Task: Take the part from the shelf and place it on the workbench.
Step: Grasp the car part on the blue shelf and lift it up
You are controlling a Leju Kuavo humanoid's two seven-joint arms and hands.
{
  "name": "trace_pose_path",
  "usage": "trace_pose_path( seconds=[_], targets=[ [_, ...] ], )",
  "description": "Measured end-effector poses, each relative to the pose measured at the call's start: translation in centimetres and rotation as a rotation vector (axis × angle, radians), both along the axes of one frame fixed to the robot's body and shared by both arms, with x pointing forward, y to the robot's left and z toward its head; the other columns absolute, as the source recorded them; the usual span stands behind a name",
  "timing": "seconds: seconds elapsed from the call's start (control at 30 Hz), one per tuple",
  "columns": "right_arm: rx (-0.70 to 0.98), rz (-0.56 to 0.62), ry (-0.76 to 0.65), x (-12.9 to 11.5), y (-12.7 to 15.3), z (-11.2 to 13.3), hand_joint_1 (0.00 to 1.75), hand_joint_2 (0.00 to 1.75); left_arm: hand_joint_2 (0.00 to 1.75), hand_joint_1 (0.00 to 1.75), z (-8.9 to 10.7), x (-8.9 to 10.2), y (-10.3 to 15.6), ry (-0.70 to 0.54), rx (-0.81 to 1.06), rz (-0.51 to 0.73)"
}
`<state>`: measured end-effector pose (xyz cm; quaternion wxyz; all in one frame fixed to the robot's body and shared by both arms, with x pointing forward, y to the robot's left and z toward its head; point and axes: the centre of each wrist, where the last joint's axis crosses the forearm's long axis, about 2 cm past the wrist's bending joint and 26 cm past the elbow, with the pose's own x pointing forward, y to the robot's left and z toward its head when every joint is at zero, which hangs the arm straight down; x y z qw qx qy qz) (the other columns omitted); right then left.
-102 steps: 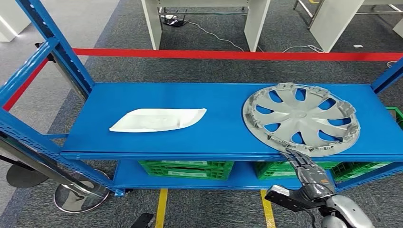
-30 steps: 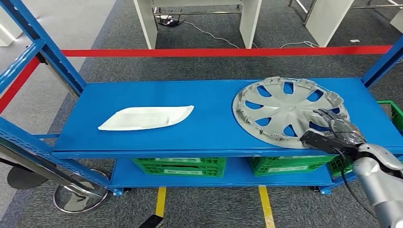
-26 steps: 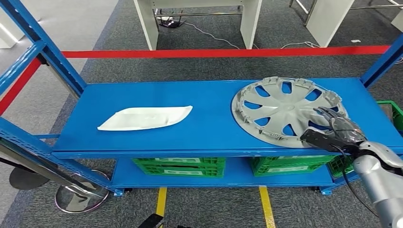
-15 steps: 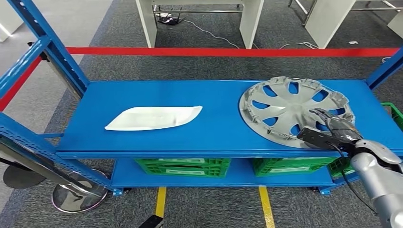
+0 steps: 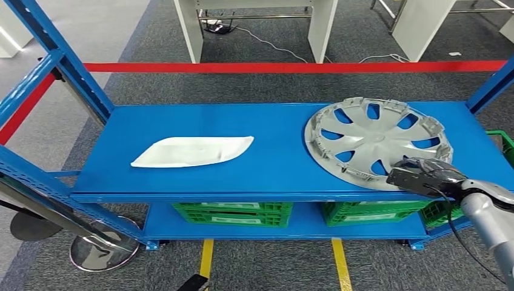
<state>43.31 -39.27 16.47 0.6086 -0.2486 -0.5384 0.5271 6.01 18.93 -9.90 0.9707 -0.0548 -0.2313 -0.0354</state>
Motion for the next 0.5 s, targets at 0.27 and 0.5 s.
trace_pose_path(
  seconds=[0.27, 0.5],
  targets=[
    [-0.033, 0.003, 0.064, 0.2, -1.3, 0.3, 1.75, 1.75, 0.00, 0.00, 0.0, 0.1, 0.1, -0.010, 0.001, 0.017],
    [-0.057, -0.013, 0.082, 0.0, -2.3, 0.3, 1.75, 1.75, 0.00, 0.00, 0.0, -0.1, 0.0, -0.001, -0.001, 0.025]
  ],
)
